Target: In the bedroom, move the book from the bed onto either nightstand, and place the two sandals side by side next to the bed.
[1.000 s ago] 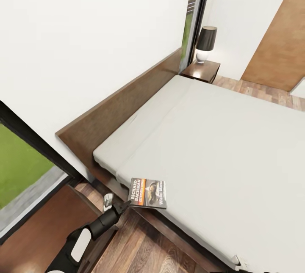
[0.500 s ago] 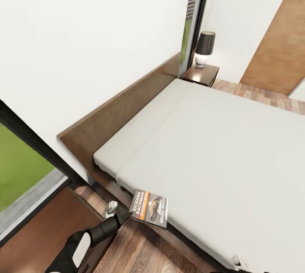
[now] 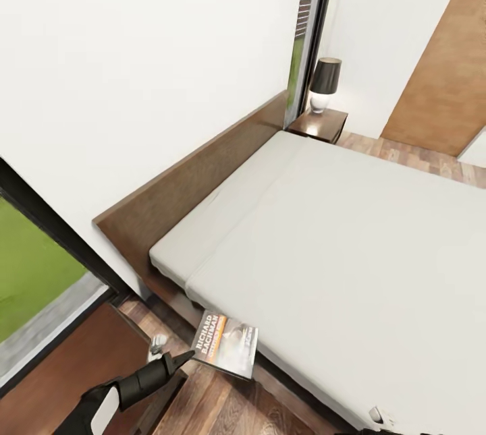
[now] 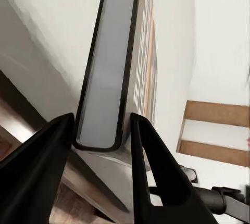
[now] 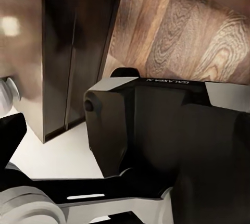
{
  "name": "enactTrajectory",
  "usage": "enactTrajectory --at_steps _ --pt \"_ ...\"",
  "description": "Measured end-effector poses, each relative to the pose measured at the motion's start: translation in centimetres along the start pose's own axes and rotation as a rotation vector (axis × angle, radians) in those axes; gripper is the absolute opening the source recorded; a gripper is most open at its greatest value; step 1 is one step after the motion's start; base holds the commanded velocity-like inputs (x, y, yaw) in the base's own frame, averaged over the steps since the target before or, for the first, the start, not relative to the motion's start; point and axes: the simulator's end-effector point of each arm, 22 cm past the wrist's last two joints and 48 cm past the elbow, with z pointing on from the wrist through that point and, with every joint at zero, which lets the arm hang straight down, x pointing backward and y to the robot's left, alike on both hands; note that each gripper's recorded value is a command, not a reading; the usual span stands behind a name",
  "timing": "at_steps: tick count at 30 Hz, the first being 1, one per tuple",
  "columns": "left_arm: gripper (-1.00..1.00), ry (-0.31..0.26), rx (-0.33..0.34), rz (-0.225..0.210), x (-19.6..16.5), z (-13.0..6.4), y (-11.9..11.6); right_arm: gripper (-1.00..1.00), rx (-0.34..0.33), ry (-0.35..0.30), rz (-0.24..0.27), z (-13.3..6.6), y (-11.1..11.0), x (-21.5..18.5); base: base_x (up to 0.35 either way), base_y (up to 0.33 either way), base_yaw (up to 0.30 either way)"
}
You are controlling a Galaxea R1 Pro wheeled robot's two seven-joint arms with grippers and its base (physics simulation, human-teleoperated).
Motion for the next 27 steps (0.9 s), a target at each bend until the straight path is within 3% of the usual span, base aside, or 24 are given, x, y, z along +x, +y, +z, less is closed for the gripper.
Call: enactTrajectory --at_steps 7,10,14,17,27 --pt "-1.0 -0.007 0.044 0.019 0.3 -0.2 -0.9 1.0 -0.002 -0.008 -0.008 -0.2 0.2 -0.4 0.0 0.0 0.0" --pt "-1.0 0.043 0.058 0.043 1.6 0.3 -1.5 1.0 -0.002 -0.012 -0.011 -0.2 0.3 -0.5 0.0 0.0 0.0" --pt "-1.0 0.135 0.128 0.08 3.9 1.0 -3.6 1.0 -0.003 -0.016 -0.015 -0.3 0.5 -0.7 0.0 0.0 0.0" --pt "-1.0 0.161 0.156 0.093 4.6 1.1 -4.4 1.0 -0.005 -0.02 -0.018 -0.4 0.6 -0.9 0.0 0.0 0.0" --pt "-1.0 0.171 0.165 0.097 4.9 1.1 -4.6 1.0 -0.005 -0.021 -0.019 -0.4 0.6 -0.9 0.0 0.0 0.0"
